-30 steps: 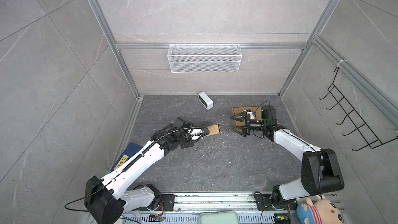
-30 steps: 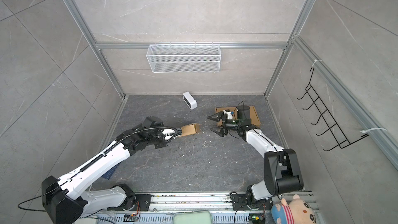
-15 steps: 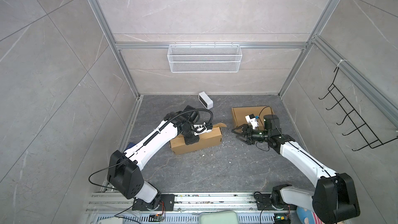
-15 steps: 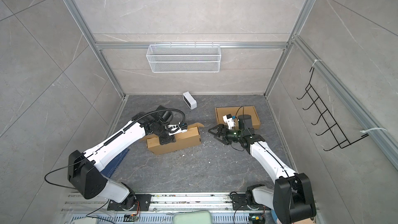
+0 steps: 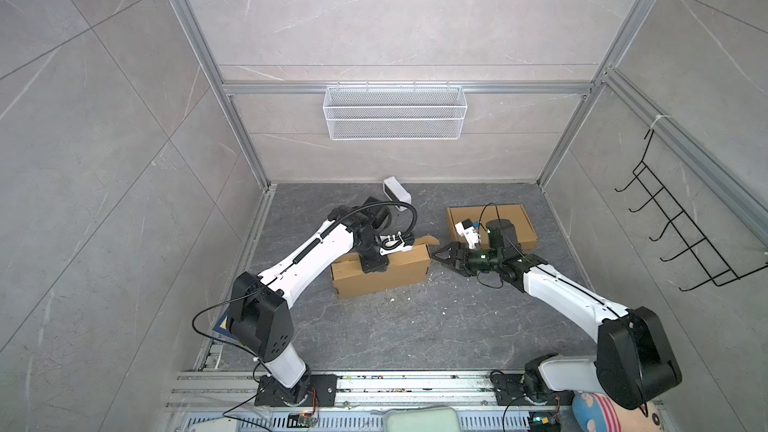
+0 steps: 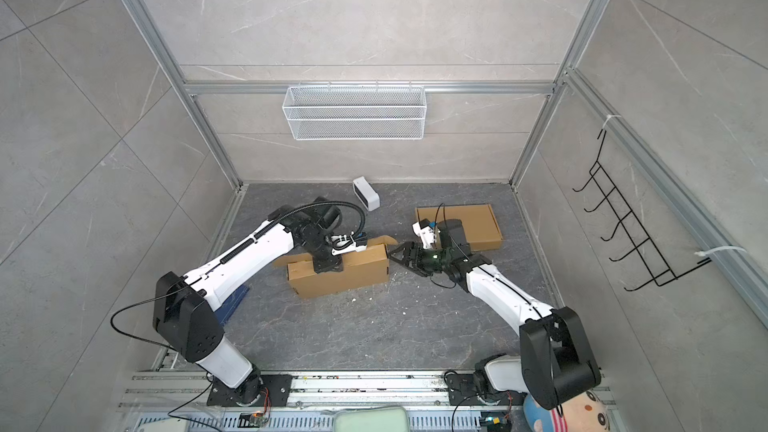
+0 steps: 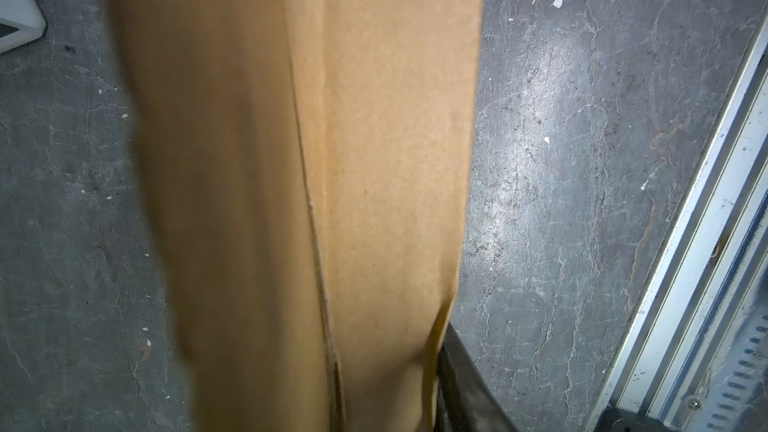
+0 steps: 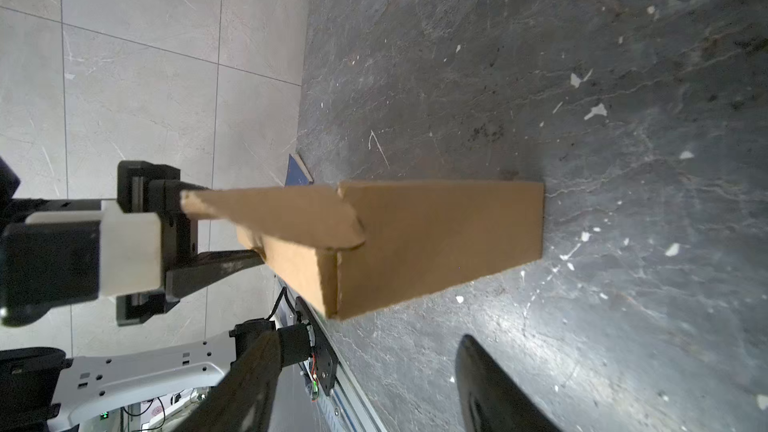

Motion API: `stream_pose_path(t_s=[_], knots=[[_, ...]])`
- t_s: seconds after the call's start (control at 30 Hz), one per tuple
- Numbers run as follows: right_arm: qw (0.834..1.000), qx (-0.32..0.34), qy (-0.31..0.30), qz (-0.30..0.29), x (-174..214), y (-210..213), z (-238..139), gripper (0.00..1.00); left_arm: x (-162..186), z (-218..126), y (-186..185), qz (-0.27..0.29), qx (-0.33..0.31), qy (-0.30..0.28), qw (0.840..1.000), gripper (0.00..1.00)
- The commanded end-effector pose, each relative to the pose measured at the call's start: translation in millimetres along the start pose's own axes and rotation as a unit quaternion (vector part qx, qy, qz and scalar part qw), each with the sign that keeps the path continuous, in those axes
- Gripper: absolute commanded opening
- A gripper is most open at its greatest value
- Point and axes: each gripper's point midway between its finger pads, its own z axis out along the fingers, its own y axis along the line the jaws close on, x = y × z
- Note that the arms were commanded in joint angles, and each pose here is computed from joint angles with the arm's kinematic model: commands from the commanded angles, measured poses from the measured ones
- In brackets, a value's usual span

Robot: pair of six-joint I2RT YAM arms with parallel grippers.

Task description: Fold the paper box

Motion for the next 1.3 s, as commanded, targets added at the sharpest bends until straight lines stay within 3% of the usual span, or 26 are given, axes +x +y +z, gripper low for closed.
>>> stream_pose_path(t_s=[0.0, 0.43, 0.73, 0.87, 1.07, 1.27], knots=[[0.999, -0.015, -0.024, -0.018, -19.8, 14.6, 5.4, 0.67, 0.0, 13.0, -13.1, -0.004, 0.048, 0.002, 0.999, 0.30], [0.999, -0.005, -0.028, -0.019, -29.8, 13.1, 23.0, 0.61, -0.6, 14.1, -9.1, 0.000, 0.038, 0.001, 0.999, 0.38], [0.998, 0.062, 0.005, -0.024, -6.4, -28.6, 35.1, 0.46, -1.1, 15.2, -5.3, 0.002, 0.027, 0.000, 1.000, 0.39], [0.995, 0.096, 0.019, -0.025, 0.5, -45.4, 36.3, 0.39, -0.9, 15.0, -0.8, 0.004, 0.015, 0.002, 1.000, 0.44], [0.996, 0.069, 0.020, -0.053, -7.1, -21.3, 31.4, 0.45, -2.0, 15.3, -0.6, 0.006, 0.016, -0.001, 1.000, 0.39], [0.992, 0.054, -0.006, -0.113, -37.9, 20.7, -2.6, 0.54, -2.2, 16.5, -0.1, 0.009, 0.016, 0.000, 1.000, 0.39]])
